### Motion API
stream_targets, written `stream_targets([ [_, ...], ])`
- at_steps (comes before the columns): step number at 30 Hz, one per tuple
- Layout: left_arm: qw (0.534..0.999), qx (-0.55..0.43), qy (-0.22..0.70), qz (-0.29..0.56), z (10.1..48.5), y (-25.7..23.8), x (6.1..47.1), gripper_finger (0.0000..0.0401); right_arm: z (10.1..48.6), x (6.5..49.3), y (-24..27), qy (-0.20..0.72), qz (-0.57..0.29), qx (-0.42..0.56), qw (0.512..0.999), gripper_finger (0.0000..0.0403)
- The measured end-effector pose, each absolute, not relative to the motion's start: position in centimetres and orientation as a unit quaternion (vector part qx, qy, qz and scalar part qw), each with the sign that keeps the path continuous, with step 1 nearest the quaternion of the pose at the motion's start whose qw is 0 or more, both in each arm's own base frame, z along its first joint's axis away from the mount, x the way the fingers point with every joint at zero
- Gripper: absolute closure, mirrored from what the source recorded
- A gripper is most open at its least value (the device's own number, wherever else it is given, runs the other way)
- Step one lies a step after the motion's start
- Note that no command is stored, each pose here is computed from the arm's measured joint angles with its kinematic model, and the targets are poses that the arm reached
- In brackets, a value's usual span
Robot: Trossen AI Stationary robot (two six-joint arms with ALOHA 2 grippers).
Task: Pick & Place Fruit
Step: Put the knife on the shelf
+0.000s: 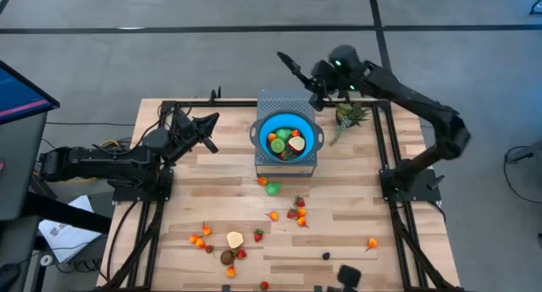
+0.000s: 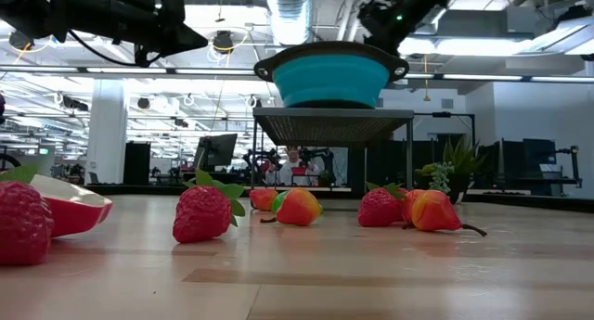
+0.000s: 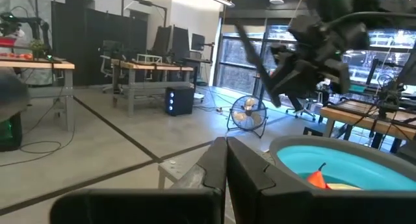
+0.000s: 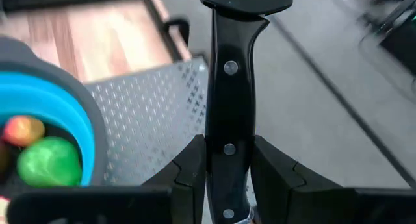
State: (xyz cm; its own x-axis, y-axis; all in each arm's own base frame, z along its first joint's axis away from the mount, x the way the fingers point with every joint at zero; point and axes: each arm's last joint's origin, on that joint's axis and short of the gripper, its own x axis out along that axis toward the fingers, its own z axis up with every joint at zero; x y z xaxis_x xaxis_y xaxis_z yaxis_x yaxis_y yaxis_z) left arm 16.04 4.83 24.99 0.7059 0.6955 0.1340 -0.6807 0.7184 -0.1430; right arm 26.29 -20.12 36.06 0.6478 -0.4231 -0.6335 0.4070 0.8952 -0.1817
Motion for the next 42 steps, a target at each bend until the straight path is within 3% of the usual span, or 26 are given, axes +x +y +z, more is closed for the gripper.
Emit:
stream_targets([
  [17, 0.923, -0.043, -0.090, 0.372, 25.0, 4.8, 16.0, 0.0399, 31.9, 30.6, -24.0, 0.561, -0.081, -0.008, 0.824, 0.0320],
  [42, 0.923, -0.043, -0.089, 0.372, 25.0, 4.8, 16.0, 0.0399, 28.8, 31.2, -23.0, 0.580, -0.010, -0.001, 0.815, 0.0320],
])
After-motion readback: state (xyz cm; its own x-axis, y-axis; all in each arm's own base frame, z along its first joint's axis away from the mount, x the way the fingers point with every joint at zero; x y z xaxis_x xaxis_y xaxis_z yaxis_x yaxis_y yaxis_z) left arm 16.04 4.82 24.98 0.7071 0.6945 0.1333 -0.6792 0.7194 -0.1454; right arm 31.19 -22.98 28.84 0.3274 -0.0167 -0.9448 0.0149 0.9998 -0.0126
